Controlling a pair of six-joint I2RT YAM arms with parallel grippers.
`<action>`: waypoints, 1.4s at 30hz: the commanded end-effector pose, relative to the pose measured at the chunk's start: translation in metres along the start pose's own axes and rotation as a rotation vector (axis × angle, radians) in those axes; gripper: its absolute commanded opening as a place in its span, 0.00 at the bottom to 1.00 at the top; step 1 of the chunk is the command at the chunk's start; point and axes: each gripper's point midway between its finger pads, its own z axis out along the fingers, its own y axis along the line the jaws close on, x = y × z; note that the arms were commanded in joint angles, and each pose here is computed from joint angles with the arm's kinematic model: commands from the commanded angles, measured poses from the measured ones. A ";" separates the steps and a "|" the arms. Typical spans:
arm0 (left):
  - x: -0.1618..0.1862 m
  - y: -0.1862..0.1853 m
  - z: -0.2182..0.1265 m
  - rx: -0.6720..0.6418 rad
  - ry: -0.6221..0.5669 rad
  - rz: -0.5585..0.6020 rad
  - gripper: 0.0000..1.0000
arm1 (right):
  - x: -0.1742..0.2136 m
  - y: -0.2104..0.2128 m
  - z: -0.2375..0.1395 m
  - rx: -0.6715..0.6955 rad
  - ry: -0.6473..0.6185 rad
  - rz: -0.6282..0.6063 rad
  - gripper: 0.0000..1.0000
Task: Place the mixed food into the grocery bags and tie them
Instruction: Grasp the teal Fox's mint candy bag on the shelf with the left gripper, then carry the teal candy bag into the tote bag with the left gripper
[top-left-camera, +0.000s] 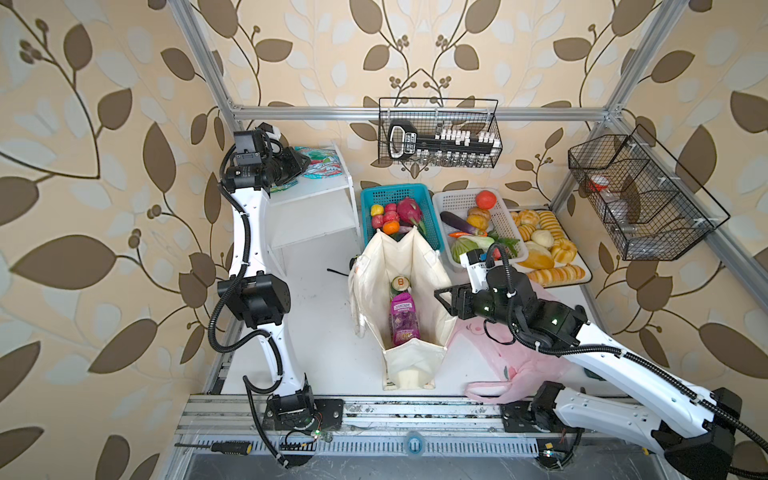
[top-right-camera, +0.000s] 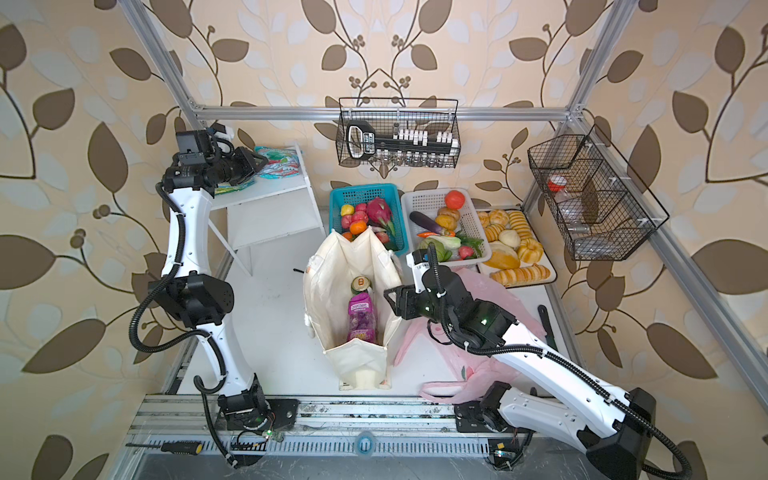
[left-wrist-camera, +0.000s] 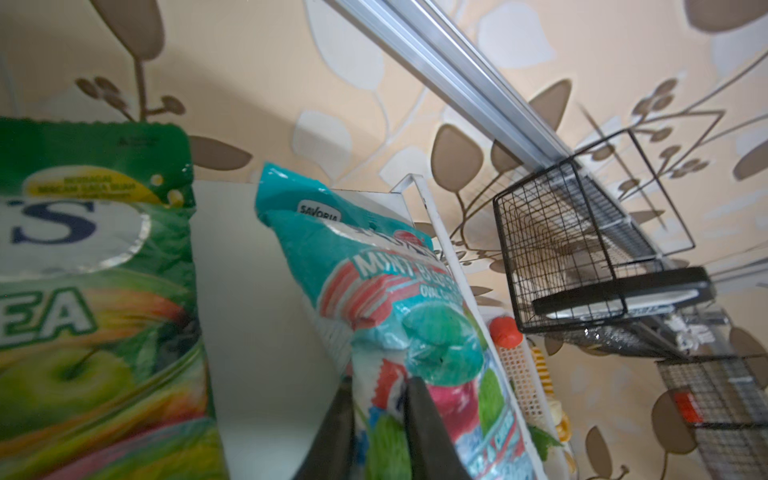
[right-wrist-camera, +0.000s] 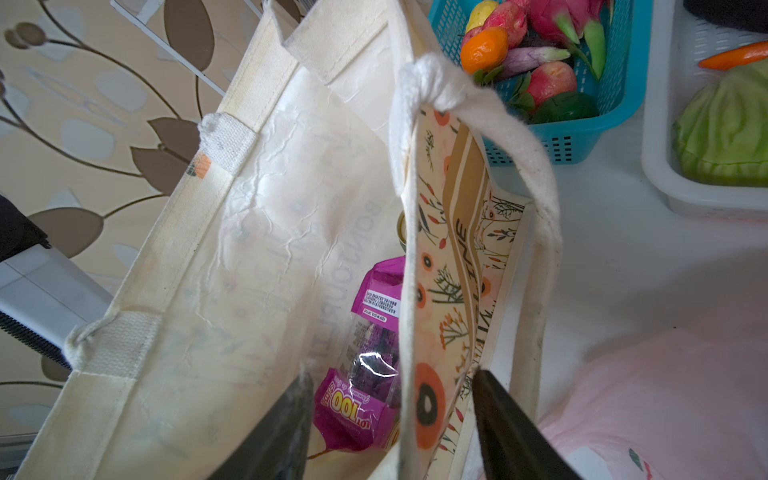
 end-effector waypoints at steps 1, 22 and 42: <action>-0.027 -0.045 -0.036 0.097 -0.103 0.073 0.10 | -0.004 0.002 -0.002 -0.003 -0.012 0.019 0.61; -0.029 -0.182 -0.174 0.435 -0.249 0.167 0.00 | -0.006 -0.005 -0.011 0.009 -0.062 0.034 0.61; 0.284 -0.221 -0.222 0.728 0.519 0.264 0.00 | -0.019 0.001 -0.009 -0.003 -0.091 0.034 0.64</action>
